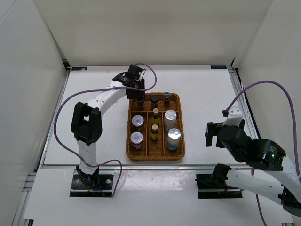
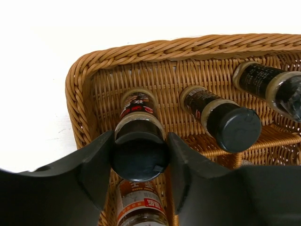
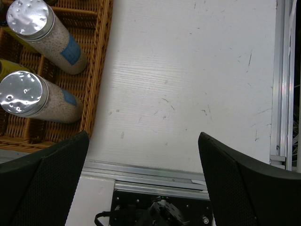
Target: Organize the condiment bottles
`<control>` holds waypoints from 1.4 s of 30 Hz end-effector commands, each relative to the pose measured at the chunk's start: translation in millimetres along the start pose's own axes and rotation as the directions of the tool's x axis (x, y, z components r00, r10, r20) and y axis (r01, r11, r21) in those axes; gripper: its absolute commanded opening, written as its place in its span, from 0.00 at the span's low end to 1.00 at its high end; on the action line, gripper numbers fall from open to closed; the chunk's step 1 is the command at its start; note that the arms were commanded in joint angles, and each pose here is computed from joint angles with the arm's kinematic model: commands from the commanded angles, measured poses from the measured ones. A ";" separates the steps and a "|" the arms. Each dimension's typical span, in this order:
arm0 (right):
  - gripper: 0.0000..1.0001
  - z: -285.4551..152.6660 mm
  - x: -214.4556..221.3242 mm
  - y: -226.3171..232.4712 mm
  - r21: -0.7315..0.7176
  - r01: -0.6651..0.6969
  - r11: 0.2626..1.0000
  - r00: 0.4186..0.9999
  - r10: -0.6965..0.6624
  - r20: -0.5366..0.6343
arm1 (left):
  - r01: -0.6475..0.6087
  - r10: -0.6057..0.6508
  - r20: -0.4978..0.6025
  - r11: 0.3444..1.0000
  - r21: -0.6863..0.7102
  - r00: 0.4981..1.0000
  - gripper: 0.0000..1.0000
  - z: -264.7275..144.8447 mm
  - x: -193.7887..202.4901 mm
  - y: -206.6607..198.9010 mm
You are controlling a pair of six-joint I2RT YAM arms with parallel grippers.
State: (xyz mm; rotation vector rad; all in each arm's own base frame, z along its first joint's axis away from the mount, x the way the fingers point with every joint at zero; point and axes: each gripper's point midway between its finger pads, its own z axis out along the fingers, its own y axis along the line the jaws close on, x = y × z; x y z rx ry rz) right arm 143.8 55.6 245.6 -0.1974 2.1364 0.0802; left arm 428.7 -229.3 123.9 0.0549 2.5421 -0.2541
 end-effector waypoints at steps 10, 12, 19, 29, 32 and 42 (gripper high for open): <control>1.00 2.1 -4.1 0.7 0.011 -0.023 1.000 1.000 0.023 0.021 | -0.041 0.041 0.036 0.999 -0.009 0.998 0.84 -4.7 -15.3 -2.6; 1.00 1.0 -4.4 -0.2 0.007 -0.029 1.000 0.999 0.029 0.027 | -0.043 0.044 0.095 0.999 -0.011 0.994 1.00 -29.2 -31.4 -2.6; 1.00 -4.8 -7.0 -3.2 -0.025 -0.047 0.999 0.997 0.048 0.057 | -0.079 0.077 0.477 0.997 -0.016 0.875 1.00 -213.7 -93.3 15.4; 1.00 -7.4 -9.1 -0.4 -0.059 -0.043 0.997 0.997 0.047 0.069 | -0.051 0.155 0.530 0.977 -0.206 0.834 1.00 -259.2 35.5 117.5; 1.00 -4.8 -8.5 1.9 -0.051 -0.030 0.998 0.998 0.033 0.057 | -0.061 0.155 0.551 0.981 -0.186 0.820 1.00 -256.4 77.0 132.6; 1.00 -2.7 -9.5 0.3 -0.022 -0.020 1.000 0.999 0.021 0.046 | -0.051 0.153 0.722 0.986 -0.161 0.674 1.00 -283.2 114.1 156.6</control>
